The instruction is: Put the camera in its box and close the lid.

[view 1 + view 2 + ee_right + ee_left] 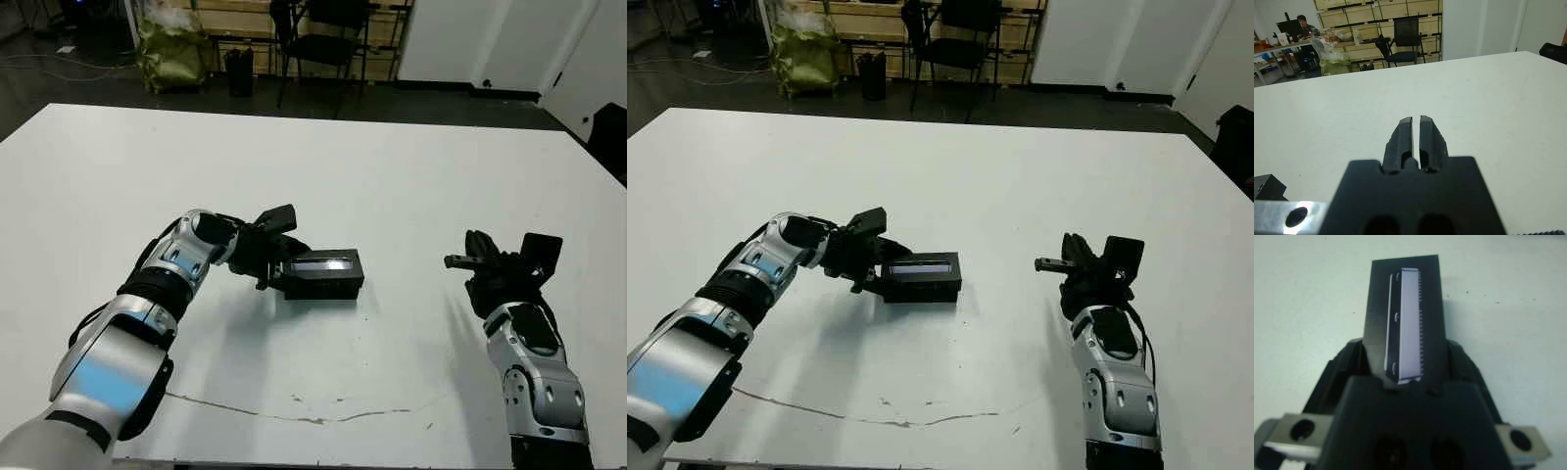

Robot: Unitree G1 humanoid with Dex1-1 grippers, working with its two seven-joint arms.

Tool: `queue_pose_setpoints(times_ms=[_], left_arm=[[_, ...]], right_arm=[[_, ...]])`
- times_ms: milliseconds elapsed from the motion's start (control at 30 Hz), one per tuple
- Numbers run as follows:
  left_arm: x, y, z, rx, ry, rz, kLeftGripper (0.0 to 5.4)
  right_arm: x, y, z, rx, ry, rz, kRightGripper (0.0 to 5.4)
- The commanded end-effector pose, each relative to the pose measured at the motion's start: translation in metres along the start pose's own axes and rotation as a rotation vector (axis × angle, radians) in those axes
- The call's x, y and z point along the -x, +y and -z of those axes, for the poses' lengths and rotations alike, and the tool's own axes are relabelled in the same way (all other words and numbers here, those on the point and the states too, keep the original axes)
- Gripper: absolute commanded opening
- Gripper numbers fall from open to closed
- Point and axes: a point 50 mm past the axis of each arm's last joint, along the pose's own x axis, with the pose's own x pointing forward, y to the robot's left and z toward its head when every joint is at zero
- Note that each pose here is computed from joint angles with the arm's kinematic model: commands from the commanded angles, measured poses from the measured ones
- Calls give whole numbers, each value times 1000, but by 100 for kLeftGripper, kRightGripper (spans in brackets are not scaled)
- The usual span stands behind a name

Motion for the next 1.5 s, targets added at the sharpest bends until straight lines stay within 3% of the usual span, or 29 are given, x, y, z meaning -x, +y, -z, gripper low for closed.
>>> queue_pose_setpoints(times_ms=[33,233,600,1500], left_arm=[[-3,-7,20,23,103,-3,273],[-2,-9,21,-40,118,2,273],[0,-11,37,21,184,-16,273],[9,-14,55,-2,290,0,273]], right_arm=[[0,-4,6,-2,20,8,0],[1,-3,5,0,35,12,0],[1,-4,4,21,29,9,0],[2,-3,3,23,33,11,0]])
